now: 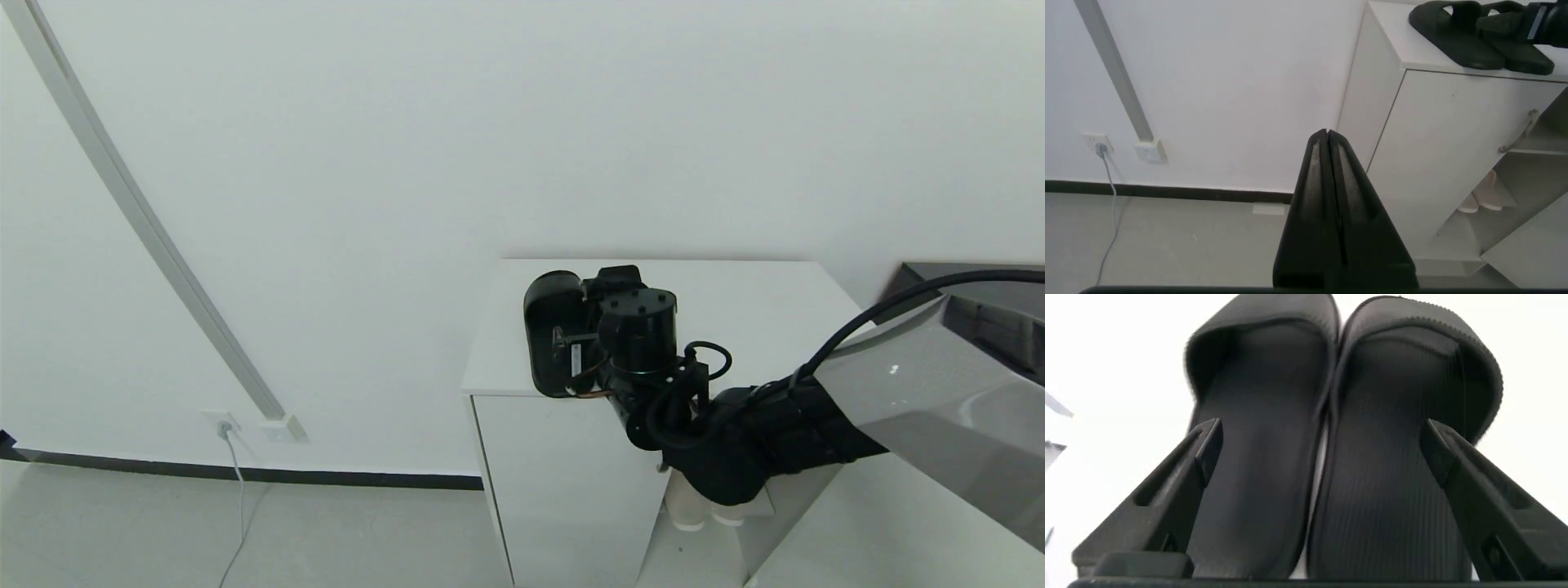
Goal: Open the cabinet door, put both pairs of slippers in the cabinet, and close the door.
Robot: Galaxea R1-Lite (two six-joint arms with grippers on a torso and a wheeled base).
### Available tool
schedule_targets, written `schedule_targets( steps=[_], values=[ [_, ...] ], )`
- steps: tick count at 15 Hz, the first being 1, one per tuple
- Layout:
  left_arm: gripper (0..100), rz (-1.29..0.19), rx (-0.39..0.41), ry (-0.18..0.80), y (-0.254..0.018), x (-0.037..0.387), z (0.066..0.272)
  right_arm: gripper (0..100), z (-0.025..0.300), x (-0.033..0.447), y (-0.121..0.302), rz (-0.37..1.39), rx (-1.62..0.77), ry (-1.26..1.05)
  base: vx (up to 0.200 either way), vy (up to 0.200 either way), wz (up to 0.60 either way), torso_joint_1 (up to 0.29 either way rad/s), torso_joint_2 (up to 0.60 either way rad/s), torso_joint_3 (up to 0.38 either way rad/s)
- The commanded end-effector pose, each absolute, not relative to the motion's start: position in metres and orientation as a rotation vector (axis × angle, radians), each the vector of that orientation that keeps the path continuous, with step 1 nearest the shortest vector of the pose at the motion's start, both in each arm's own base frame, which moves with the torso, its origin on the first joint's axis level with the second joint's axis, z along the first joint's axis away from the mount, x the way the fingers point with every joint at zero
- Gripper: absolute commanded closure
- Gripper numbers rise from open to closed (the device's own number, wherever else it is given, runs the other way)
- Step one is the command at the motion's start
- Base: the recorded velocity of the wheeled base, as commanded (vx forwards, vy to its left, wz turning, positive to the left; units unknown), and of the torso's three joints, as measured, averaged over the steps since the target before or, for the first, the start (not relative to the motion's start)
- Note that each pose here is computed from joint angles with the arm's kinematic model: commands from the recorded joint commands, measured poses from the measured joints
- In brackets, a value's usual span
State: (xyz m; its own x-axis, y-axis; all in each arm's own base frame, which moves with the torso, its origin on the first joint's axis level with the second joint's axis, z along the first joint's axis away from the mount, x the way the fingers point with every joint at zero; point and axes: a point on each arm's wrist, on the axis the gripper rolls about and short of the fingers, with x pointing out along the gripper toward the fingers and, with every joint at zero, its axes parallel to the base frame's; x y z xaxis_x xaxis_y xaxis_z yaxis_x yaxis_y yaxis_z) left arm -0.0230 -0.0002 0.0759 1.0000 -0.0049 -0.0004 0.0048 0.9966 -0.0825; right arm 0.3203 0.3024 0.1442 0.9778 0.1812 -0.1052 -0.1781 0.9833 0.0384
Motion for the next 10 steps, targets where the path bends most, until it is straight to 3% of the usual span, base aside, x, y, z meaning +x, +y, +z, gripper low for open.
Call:
schedule_targets(
  steps=[1,10],
  values=[
    [100,-0.005,-0.084,0.0,0.0,-0.023,0.076,0,0.131,0.34,0.308,0.163,0.017,0.123,0.0,0.0,0.0,0.0,0.0,0.0],
    [100,-0.003,-0.084,0.002,0.0,-0.023,0.076,0,0.137,0.384,0.312,0.118,0.031,0.107,0.0,0.0,0.0,0.0,0.0,0.0]
  ],
)
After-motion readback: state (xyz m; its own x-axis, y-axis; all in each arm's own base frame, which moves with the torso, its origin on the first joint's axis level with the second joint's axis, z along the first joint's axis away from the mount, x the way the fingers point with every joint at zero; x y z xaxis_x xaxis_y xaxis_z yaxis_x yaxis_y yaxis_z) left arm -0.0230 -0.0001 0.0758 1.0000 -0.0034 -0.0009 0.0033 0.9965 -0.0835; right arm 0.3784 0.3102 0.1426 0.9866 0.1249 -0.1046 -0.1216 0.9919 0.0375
